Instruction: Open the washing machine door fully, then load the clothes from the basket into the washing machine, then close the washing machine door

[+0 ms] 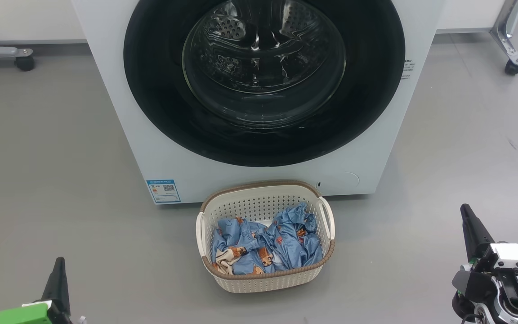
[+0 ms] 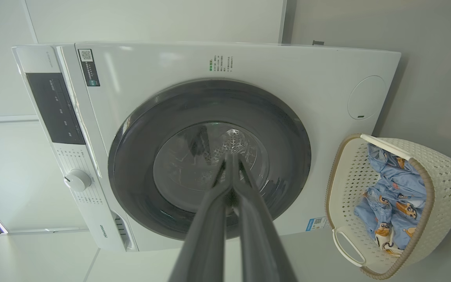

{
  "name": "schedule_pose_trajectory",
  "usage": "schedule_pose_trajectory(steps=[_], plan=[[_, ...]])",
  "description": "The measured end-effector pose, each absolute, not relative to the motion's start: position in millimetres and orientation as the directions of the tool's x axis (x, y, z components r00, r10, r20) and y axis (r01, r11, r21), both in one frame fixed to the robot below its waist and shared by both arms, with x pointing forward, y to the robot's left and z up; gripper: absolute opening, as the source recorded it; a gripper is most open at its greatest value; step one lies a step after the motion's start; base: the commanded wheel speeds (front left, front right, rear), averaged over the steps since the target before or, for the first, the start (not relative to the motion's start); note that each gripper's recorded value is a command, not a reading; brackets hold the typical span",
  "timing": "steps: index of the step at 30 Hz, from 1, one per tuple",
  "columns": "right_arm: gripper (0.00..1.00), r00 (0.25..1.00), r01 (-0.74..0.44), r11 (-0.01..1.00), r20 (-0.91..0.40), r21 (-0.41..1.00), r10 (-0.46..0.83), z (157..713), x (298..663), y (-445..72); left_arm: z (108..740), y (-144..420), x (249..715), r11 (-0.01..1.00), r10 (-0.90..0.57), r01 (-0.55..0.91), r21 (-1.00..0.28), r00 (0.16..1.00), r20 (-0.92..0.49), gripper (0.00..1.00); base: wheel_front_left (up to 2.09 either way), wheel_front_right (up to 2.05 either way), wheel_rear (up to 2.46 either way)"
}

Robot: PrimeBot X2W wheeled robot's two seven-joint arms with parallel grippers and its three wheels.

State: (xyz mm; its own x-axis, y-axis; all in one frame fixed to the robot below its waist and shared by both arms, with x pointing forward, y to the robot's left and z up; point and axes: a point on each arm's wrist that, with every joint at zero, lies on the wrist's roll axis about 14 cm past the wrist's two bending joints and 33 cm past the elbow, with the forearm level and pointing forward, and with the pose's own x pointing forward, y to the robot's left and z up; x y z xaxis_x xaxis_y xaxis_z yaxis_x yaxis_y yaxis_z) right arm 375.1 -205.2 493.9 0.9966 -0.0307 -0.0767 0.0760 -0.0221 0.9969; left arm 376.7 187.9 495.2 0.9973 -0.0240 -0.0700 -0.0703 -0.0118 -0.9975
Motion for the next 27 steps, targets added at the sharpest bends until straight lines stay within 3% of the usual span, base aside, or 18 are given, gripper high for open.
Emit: schedule_pose_trajectory(steps=[22,23,27], plan=[[0.00,0.997,0.076,-0.023,-0.077,0.997,-0.030,494,375,-205,495,188,377,-0.012,-0.024,-0.071,-0.997,0.997,-0.070,0.00,0.00,0.00,0.00],[1.00,0.997,0.076,-0.023,-0.077,0.997,-0.030,494,375,-205,495,188,377,-0.012,-0.024,-0.070,-0.997,0.997,-0.070,1.00,0.00,0.00,0.00],[1.00,0.988,0.149,-0.048,-0.150,0.988,-0.030,470,364,-199,475,183,368,-0.033,-0.025,-0.130,-0.991,0.991,-0.130,1.00,0.00,0.00,0.00]])
